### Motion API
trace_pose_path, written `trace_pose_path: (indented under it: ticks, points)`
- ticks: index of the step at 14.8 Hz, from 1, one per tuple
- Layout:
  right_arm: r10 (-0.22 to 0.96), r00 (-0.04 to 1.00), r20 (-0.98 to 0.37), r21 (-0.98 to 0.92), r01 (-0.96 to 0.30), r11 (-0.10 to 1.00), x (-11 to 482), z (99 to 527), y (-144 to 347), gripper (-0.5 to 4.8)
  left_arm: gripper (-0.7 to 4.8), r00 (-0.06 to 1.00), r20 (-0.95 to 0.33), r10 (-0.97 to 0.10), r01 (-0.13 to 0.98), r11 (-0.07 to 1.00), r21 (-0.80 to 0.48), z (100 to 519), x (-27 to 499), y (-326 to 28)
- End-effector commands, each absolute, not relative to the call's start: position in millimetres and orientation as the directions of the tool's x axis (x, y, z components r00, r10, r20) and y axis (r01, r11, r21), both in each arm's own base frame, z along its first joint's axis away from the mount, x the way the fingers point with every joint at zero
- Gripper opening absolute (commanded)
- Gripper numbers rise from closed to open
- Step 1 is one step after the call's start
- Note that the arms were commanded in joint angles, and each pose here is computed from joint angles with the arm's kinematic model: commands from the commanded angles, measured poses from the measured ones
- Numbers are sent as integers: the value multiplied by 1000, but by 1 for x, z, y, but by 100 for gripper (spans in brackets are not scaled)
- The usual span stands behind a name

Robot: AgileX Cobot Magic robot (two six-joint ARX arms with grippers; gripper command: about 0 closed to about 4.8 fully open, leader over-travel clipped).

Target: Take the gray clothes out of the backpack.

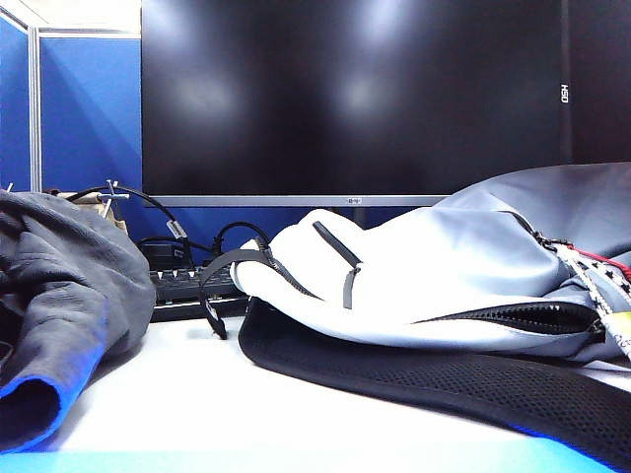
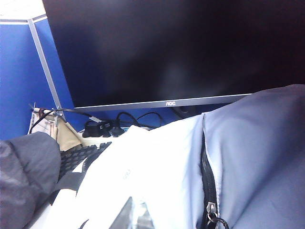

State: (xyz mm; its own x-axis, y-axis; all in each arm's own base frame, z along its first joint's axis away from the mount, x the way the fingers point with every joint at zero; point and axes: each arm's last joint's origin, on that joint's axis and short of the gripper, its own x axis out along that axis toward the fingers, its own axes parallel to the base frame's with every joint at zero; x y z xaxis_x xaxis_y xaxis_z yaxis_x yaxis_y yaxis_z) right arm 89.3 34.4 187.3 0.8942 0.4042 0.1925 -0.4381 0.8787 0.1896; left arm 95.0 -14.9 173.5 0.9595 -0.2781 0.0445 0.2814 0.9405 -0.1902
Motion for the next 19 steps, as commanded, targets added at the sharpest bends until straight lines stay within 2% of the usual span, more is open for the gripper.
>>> trace_pose_path:
  ticks: [1, 4, 7, 19]
  points:
    - [405, 889, 212, 186, -443, 877, 89, 191, 34, -5, -4, 986, 43, -164, 168, 976, -135, 170, 97, -4]
    - [405, 890, 212, 185, -443, 877, 89, 191, 34, -5, -4, 996, 41, -84, 86, 994, -73, 169, 97, 3]
    - [405, 889, 212, 186, -443, 877, 89, 191, 34, -5, -4, 1000, 18, -8, 9, 997, -77, 167, 97, 5]
    - [405, 890, 212, 186, -443, 877, 89, 191, 34, -5, -4, 1000, 20, 11, -9, 997, -77, 167, 97, 6]
